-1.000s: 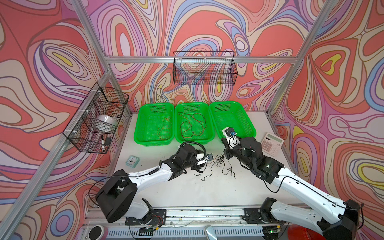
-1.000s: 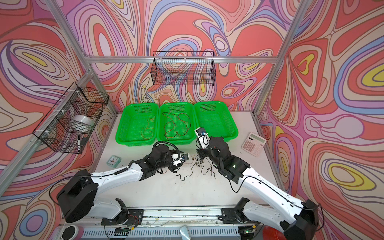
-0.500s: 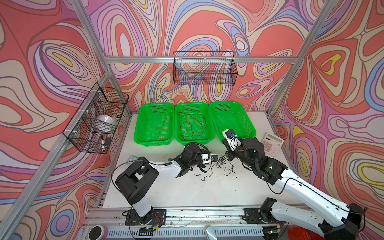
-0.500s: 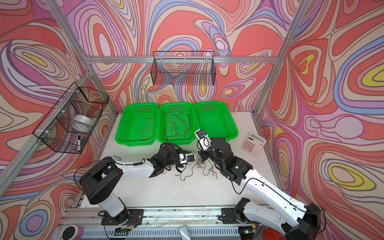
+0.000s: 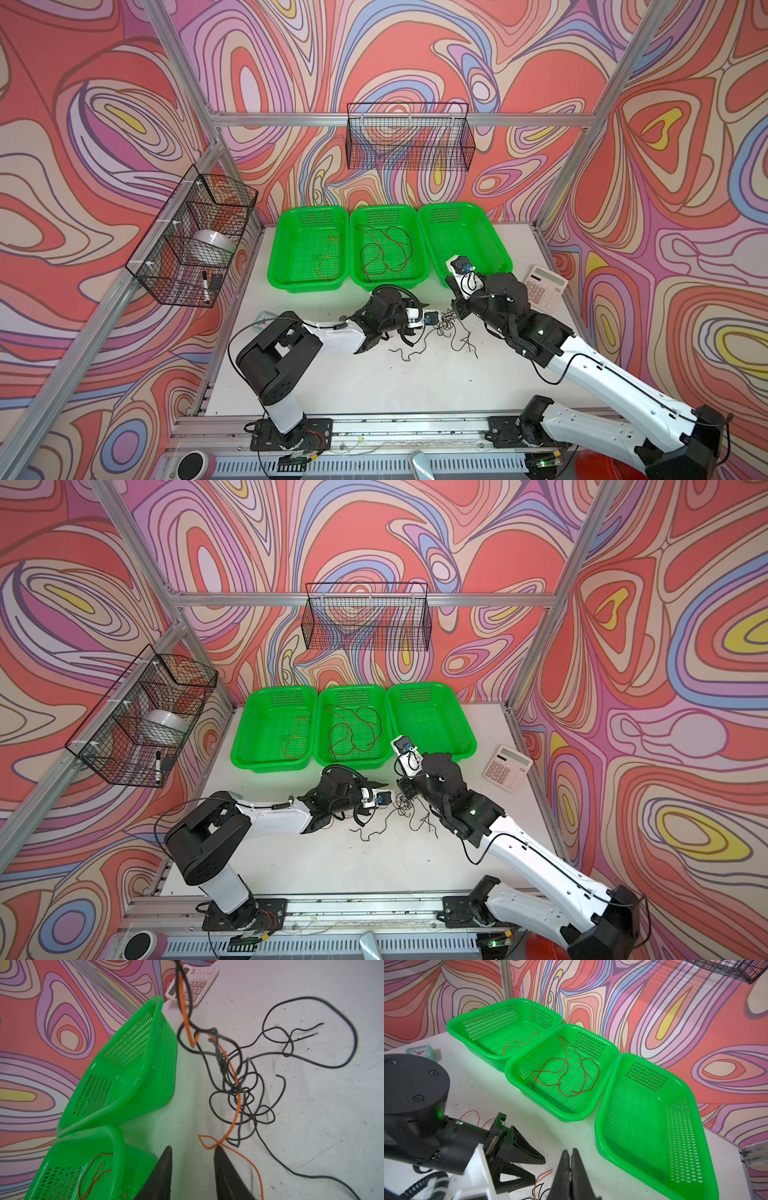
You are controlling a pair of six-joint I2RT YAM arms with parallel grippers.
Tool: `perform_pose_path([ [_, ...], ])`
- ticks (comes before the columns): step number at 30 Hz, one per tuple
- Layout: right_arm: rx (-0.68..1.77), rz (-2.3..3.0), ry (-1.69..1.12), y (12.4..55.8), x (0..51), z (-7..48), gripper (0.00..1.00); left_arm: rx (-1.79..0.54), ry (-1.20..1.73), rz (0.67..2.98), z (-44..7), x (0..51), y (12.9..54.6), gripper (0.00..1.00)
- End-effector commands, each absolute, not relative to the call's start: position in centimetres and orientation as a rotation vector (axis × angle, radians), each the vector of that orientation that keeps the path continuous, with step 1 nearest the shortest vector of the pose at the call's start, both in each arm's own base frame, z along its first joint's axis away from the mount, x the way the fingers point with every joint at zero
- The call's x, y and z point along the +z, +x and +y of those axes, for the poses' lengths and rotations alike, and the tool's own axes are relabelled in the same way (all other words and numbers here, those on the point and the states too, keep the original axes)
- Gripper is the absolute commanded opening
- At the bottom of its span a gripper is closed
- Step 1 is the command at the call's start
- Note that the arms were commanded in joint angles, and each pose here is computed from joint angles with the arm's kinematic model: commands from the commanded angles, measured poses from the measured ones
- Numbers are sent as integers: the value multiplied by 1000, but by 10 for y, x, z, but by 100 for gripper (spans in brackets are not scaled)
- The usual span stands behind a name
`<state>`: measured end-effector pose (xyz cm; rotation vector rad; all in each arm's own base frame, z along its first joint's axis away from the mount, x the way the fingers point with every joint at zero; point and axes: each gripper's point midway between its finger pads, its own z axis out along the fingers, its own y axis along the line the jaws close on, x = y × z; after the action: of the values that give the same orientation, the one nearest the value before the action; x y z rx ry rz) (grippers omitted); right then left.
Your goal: Untangle the cables
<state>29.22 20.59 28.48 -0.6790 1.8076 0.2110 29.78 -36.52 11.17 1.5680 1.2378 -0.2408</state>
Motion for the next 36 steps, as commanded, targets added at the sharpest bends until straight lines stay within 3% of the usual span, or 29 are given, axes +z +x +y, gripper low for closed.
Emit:
perform_pose_path([
  [1,216,1780,-654,295,299,205,0,-261,1588,1188,-380,111,295,40],
  [5,218,1781,-647,295,299,204,0,-257,1600,1176,-387,109,295,41],
  [8,217,1786,-640,295,297,203,0,-244,1594,1181,-388,109,298,34],
  [13,196,1796,-617,296,293,198,0,-215,1579,1176,-385,113,301,1],
  [18,94,1844,-479,310,282,173,0,-201,1555,1177,-377,125,294,0],
  [26,-85,2002,-130,332,231,93,0,-164,1486,1221,-345,160,280,0],
  [29,-83,2068,-120,334,204,85,0,-184,1477,1241,-336,171,270,0],
  [31,-6,2111,-215,333,189,102,10,-211,1466,1252,-334,180,265,0],
  [34,168,2107,-317,328,190,131,41,-242,1466,1285,-335,183,262,0],
  [36,240,2060,-327,325,202,139,56,-264,1442,1320,-337,185,265,0],
])
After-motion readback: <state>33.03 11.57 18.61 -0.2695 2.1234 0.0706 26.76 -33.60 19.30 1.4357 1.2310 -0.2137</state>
